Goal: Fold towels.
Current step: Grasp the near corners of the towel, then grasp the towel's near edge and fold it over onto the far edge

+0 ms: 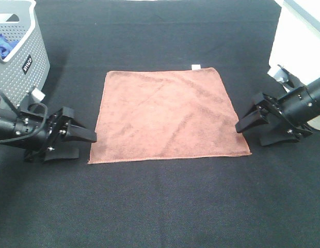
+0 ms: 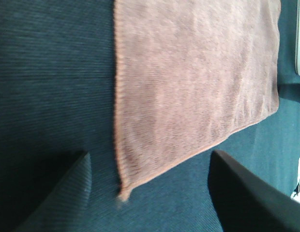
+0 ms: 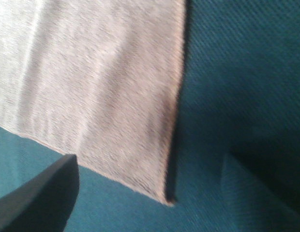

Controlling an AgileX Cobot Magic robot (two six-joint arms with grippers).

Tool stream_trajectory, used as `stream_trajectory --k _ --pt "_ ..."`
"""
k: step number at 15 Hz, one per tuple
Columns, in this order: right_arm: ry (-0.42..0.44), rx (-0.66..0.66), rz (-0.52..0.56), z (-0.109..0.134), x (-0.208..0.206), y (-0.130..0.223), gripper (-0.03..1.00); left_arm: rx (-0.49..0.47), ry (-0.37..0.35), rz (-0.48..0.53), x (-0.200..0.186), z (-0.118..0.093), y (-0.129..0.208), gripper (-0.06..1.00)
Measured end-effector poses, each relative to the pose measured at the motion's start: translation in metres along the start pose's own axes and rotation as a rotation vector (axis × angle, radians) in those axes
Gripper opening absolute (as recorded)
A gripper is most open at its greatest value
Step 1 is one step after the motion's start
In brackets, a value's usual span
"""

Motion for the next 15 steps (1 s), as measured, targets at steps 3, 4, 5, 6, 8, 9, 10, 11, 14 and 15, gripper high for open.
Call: stream_trajectory --k 3,4,5,6,8,9,10,11,14,15 --pt "-0.038 -0.065 0.025 0.025 0.026 -0.013 0.76 0.003 0.014 0.033 0.021 -0.01 0.014 0.66" --pt "-0.038 -0.065 0.025 0.025 0.026 -0.013 0.76 0.003 0.014 0.033 0.021 -0.01 0.014 0.66" --pt "-0.052 -0.078 0.031 0.034 0.033 -0.017 0.75 -0.001 0.026 0.04 0.027 -0.014 0.016 0.66" --pt "-0.059 -0.078 0.037 0.039 0.039 -0.019 0.72 0.01 0.035 0.049 0.033 -0.019 0.017 0.66" --pt "-0.056 -0.059 0.038 0.04 0.043 -0.021 0.61 0.05 0.04 0.053 0.043 -0.029 0.015 0.65" --pt "-0.042 -0.031 0.043 0.037 0.045 -0.022 0.47 0.054 0.027 0.045 0.044 -0.028 0.012 0.54" --pt "-0.024 -0.027 0.052 0.035 0.045 -0.022 0.34 0.043 0.012 0.041 0.045 -0.025 0.012 0.36" --pt "-0.006 -0.023 0.067 0.033 0.046 -0.02 0.21 0.046 0.006 0.039 0.045 -0.025 0.011 0.18" --pt "0.045 -0.02 0.101 0.031 0.039 -0.018 0.0 0.059 0.015 0.085 0.044 -0.025 0.017 0.0" --pt "0.047 -0.035 0.112 0.033 0.035 -0.016 0.0 0.061 0.012 0.119 0.043 -0.024 0.021 0.0"
Point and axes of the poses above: a point on each arm's last joint axis where the gripper is mounted, x pointing out along that axis toward the gripper, z along the wrist's bending axis when the last joint is at zero, y = z × x, the point moved 5 cm from there along x, pointing out along that axis toward the gripper, and after that the axes turned 14 degrees about -x, right-handed, at the moved point
